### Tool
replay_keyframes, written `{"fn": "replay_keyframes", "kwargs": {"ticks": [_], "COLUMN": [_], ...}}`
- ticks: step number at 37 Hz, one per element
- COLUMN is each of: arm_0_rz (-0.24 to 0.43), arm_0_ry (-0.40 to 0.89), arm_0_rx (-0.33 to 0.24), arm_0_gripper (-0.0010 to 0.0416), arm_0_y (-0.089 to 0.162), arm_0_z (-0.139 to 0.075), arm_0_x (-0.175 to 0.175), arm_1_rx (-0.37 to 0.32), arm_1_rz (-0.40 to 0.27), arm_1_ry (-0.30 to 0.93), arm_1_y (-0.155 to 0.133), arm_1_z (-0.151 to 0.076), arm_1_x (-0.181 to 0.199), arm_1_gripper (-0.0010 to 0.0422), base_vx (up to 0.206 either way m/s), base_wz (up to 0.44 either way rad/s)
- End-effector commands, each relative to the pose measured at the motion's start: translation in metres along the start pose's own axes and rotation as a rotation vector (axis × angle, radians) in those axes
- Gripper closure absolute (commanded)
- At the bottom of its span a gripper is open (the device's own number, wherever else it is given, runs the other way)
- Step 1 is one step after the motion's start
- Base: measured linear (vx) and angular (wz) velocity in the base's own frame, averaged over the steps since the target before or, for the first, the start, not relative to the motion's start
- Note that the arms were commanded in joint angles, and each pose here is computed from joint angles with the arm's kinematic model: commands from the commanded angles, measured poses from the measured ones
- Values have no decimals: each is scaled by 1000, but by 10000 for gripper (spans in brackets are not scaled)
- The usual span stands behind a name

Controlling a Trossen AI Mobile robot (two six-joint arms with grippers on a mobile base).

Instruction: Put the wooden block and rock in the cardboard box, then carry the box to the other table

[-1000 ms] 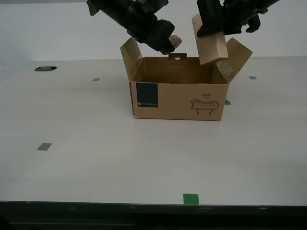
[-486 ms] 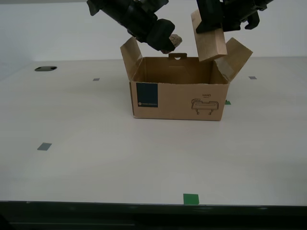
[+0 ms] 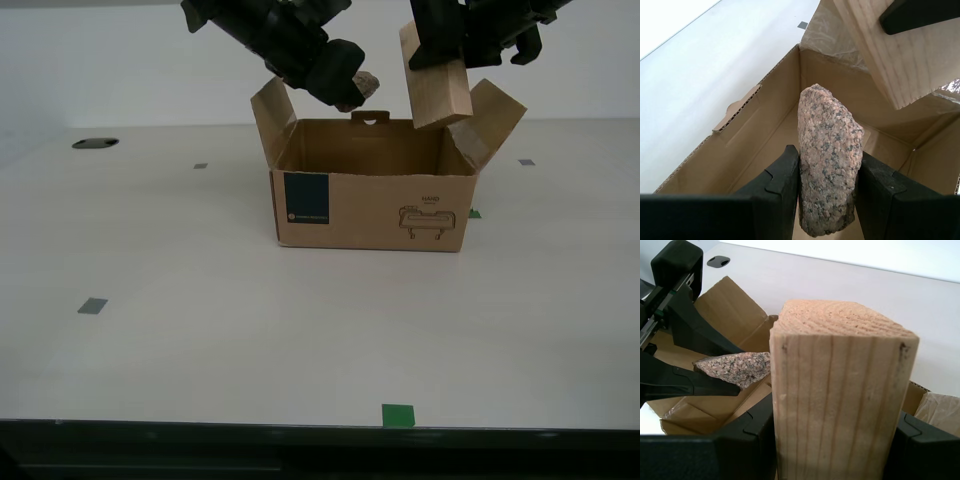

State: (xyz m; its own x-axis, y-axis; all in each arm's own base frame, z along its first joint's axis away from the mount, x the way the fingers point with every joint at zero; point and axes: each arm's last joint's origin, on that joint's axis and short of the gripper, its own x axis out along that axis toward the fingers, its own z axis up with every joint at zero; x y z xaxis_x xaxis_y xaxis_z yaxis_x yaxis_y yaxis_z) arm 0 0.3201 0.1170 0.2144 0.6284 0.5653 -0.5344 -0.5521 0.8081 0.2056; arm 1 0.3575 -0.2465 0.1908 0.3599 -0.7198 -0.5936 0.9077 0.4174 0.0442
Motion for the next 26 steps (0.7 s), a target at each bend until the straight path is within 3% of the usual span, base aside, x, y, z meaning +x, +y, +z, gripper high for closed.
{"fn": "replay_keyframes", "kwargs": {"ticks": [1, 12, 26], "arm_0_rz": [2, 2, 2], "arm_0_ry": [-4, -4, -3], "arm_0_rx": [0, 1, 9], "arm_0_gripper": [388, 292, 152], "arm_0_y": [0, 0, 0], "arm_0_z": [1, 1, 0], "arm_0_x": [0, 0, 0], "arm_1_rx": [2, 2, -65], "arm_1_rz": [24, 32, 34], "arm_1_ry": [4, 8, 6], "arm_1_y": [0, 0, 1], "arm_1_z": [1, 1, 1], "arm_1_x": [0, 0, 0], "arm_1_gripper": [412, 396, 211], "base_vx": [0, 0, 0], "base_wz": [0, 0, 0]}}
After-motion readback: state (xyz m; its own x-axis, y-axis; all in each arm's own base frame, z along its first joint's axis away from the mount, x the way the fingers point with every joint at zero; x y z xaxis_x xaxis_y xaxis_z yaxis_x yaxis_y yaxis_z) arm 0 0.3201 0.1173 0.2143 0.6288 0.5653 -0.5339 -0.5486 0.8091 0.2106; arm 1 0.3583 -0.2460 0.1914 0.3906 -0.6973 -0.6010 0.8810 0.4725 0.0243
